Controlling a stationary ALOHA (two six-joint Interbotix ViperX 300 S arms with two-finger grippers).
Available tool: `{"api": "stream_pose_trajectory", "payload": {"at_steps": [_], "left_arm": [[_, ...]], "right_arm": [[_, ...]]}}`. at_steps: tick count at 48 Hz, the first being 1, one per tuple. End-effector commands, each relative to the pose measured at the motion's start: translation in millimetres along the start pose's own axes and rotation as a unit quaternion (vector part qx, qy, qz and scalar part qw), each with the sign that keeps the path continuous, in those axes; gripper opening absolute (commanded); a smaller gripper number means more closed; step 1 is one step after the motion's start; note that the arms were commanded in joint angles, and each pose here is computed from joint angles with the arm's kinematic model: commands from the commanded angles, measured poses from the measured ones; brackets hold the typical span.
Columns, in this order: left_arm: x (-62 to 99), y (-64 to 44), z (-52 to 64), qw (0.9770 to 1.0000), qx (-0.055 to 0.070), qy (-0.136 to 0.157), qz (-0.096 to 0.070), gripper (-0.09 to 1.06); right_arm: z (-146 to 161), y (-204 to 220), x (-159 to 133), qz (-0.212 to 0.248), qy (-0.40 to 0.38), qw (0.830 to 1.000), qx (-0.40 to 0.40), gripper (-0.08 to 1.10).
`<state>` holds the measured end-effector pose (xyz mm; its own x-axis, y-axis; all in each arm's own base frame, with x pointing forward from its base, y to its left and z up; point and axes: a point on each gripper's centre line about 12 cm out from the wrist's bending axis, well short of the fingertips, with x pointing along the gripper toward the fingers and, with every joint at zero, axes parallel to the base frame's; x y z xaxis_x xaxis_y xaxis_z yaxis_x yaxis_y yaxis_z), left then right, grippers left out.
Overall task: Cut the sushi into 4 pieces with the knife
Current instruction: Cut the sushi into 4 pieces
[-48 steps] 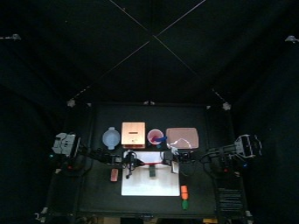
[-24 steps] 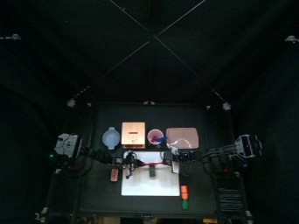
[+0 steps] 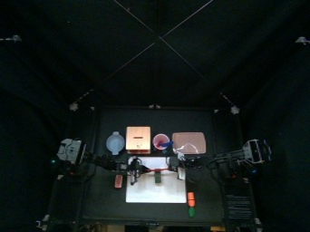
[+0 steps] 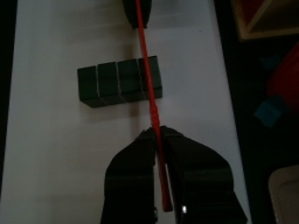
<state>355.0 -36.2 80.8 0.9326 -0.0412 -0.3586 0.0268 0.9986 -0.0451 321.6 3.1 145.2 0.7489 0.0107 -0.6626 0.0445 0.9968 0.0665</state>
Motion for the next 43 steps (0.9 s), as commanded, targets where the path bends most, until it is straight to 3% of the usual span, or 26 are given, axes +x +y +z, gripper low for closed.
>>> {"api": "stream_pose_trajectory", "payload": {"at_steps": [1,22,35,43], "left_arm": [[10.6,-8.7,10.2,0.9999,0.003,-0.008,-0.01,0.21],[11.0,-9.8,4.5,0.9999,0.002,0.014,-0.006,0.21],[13.2,-0.6,0.1,0.9995,-0.014,0.022,0.016,0.21],[13.6,13.6,1.4,0.999,-0.022,0.021,0.034,0.21]], "right_arm": [[13,3,9,0.004,-0.011,1.0,0.001,0.09],[9,4,12,0.004,-0.003,1.0,0.002,0.09],[-6,-1,24,-0.003,0.025,1.0,0.008,0.09],[-7,-7,25,-0.01,0.033,0.999,0.01,0.09]]}}
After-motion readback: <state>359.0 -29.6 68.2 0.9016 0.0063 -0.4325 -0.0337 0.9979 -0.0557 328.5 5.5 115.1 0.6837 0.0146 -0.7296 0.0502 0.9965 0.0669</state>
